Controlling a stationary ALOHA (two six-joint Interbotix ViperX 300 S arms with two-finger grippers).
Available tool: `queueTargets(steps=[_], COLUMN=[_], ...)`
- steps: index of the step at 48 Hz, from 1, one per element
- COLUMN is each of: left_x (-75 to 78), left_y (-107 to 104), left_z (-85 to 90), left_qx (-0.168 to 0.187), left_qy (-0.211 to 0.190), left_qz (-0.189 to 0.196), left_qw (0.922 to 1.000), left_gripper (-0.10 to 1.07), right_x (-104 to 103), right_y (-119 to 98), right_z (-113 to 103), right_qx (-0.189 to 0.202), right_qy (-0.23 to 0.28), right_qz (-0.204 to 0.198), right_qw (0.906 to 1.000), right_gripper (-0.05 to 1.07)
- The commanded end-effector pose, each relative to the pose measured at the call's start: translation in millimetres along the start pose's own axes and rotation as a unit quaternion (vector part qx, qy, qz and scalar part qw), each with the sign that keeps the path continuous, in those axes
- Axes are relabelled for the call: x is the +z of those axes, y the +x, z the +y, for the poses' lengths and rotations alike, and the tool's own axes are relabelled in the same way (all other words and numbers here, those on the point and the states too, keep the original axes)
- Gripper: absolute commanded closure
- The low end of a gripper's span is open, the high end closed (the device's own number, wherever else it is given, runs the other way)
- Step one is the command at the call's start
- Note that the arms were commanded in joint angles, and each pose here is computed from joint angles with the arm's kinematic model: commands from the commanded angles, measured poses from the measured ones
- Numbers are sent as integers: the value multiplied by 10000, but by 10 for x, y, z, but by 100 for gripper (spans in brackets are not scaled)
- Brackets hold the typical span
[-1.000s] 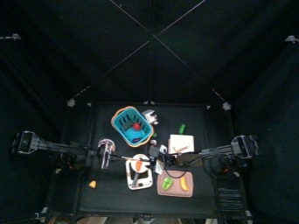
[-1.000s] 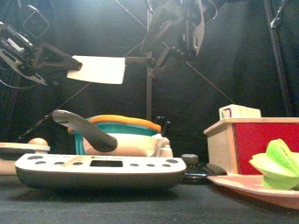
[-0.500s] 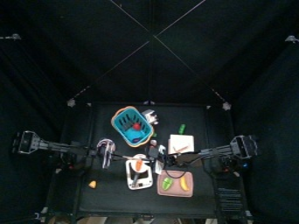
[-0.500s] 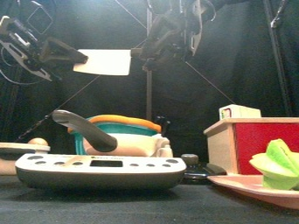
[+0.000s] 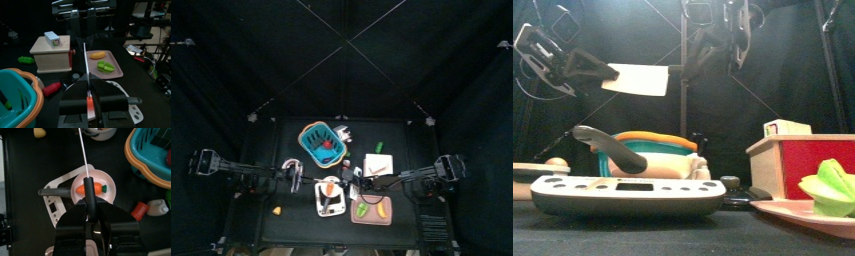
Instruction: Reorient grip
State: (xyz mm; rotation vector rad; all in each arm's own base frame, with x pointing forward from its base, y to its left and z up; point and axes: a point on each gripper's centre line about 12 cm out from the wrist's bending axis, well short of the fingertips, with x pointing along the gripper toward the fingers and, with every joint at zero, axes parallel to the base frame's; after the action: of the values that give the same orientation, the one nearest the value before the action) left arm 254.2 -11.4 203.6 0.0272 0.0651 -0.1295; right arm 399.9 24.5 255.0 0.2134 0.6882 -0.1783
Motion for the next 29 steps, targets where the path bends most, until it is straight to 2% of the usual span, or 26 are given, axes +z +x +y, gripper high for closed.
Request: queueTargets(steps=[1,17,23,29], left_x=[52,-133,-155,-239], left_y=[84,171,160,140], left_z=[7,14,9,7], left_qx=[-20,-36,-40,-30], left_qy=[17,-33,-28,-51], left_qz=[-75,289,342,523], left_qw=[10000,9996,9994,9986], left_gripper=[62,62,62,62], right_x=[82,-2,-47,-119], right_y=[-160,-159,-92,6], right_z=[-10,-41,-51,-46], right_qx=[13,-26,-70,-123], right_qy=[92,166,154,117], right_qz=[-125,11,108,262], right_qw=[9999,9999,9998,9995], right_gripper=[55,55,55,55])
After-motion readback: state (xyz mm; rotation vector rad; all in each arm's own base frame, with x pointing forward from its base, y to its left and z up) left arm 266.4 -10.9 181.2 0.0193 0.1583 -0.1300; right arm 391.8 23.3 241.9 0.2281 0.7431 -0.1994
